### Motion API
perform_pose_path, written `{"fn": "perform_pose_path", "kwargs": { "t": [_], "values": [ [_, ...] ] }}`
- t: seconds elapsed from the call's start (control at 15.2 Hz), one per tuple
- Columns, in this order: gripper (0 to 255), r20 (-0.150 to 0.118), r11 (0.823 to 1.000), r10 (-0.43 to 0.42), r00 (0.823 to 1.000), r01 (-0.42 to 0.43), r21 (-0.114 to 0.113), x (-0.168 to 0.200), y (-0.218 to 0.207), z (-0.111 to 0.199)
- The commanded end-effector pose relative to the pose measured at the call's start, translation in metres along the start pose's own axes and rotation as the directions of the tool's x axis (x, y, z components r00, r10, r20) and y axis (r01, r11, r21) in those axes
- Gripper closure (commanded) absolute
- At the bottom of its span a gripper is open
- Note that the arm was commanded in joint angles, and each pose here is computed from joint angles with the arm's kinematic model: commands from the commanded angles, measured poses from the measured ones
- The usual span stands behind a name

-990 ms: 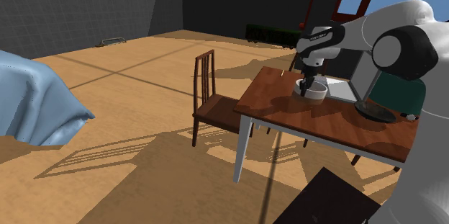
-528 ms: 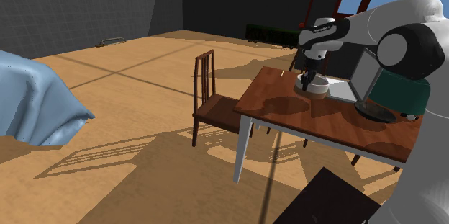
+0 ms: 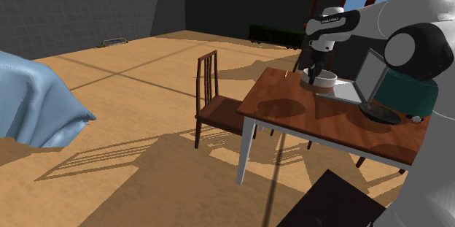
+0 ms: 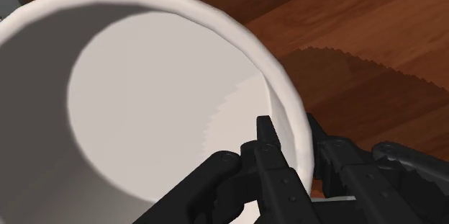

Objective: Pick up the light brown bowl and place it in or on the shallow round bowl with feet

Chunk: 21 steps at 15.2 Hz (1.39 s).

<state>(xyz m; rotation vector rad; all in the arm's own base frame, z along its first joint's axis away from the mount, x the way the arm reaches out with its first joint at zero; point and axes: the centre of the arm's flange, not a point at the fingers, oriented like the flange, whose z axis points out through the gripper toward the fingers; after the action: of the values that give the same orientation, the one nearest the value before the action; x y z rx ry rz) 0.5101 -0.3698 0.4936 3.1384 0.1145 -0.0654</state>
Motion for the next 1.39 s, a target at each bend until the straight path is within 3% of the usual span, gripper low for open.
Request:
{"fn": "perform_pose_path", "kwargs": {
  "t": [0.0, 0.13, 1.32],
  "values": [
    [255, 0.000, 1.000, 0.000, 1.000, 0.000, 0.000, 0.000, 0.000, -0.011],
    [255, 0.000, 1.000, 0.000, 1.000, 0.000, 0.000, 0.000, 0.000, -0.021],
    [255, 0.000, 1.000, 0.000, 1.000, 0.000, 0.000, -0.220, 0.091, -0.025]
  ]
}}
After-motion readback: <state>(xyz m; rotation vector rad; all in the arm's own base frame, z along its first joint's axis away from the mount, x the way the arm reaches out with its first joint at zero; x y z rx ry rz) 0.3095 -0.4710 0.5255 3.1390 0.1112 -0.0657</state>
